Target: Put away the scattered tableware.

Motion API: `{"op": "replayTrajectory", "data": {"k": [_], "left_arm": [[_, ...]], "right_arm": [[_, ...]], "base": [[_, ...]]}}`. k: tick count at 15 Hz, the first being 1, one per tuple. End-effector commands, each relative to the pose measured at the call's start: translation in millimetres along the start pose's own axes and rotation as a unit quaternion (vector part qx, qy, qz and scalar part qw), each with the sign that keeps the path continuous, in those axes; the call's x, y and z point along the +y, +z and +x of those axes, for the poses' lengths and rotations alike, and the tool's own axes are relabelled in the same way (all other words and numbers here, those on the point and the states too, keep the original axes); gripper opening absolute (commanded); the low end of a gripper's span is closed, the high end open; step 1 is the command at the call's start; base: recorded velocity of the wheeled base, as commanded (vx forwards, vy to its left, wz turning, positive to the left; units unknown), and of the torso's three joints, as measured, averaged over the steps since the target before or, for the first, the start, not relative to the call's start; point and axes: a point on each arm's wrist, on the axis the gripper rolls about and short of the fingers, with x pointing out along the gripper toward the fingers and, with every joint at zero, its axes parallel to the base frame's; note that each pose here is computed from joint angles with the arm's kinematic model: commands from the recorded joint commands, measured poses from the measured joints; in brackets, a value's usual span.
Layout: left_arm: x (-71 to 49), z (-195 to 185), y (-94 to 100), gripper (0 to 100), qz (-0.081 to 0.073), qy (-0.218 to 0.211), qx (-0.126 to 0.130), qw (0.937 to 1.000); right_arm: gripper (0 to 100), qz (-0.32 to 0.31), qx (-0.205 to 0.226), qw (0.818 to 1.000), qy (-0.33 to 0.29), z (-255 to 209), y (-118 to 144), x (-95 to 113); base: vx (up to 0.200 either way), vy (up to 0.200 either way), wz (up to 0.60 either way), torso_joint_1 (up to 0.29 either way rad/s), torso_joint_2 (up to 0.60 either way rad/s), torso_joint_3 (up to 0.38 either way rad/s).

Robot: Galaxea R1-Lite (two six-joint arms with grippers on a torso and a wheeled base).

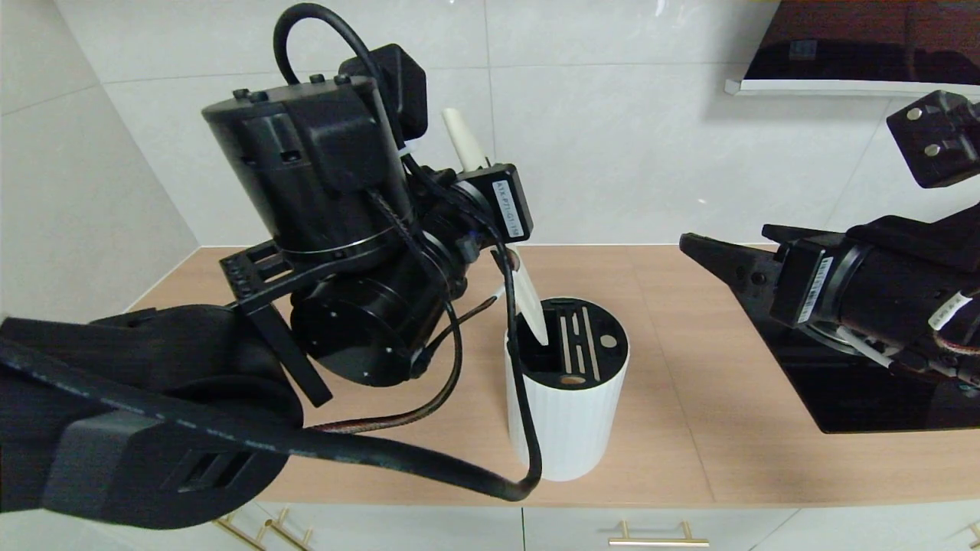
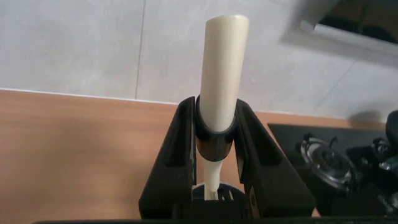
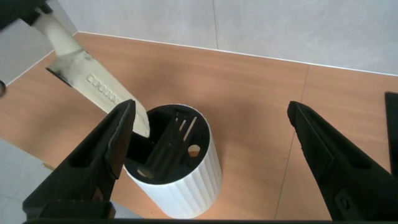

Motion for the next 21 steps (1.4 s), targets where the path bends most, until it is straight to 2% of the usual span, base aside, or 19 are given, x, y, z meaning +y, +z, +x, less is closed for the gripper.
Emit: {"op": "replayTrajectory", "data": {"k": [1, 5, 9, 16, 21], "left_arm": [[-3.4, 1, -8.1, 0, 0.004, -0.003, 0.009, 0.9999], [-9.3, 3, -22.4, 0, 0.014, -0.005, 0.025, 0.9996], [-17.1, 6, -46.0, 0, 0.028, -0.005, 0.049, 0.9984], [-21.7, 12, -77.2, 0, 0.051, 0.005, 0.077, 0.9957], [-24.9, 14, -94.3, 0, 0.061, 0.006, 0.091, 0.9939]], "right_arm": [[100, -0.001, 0.002, 1.000, 0.000, 1, -1, 0], [100, -0.001, 0.005, 1.000, 0.000, 2, -2, 1], [100, -0.001, 0.006, 1.000, 0.000, 3, -3, 1], [100, -0.002, 0.012, 1.000, -0.001, 5, -6, 1], [100, -0.002, 0.012, 1.000, 0.000, 5, -6, 1]], "base": [[0.000, 0.000, 0.00, 0.000, 0.00, 0.000], [0.000, 0.000, 0.00, 0.000, 0.00, 0.000], [0.000, 0.000, 0.00, 0.000, 0.00, 0.000], [0.000, 0.000, 0.00, 0.000, 0.00, 0.000], [0.000, 0.000, 0.00, 0.000, 0.00, 0.000]]}}
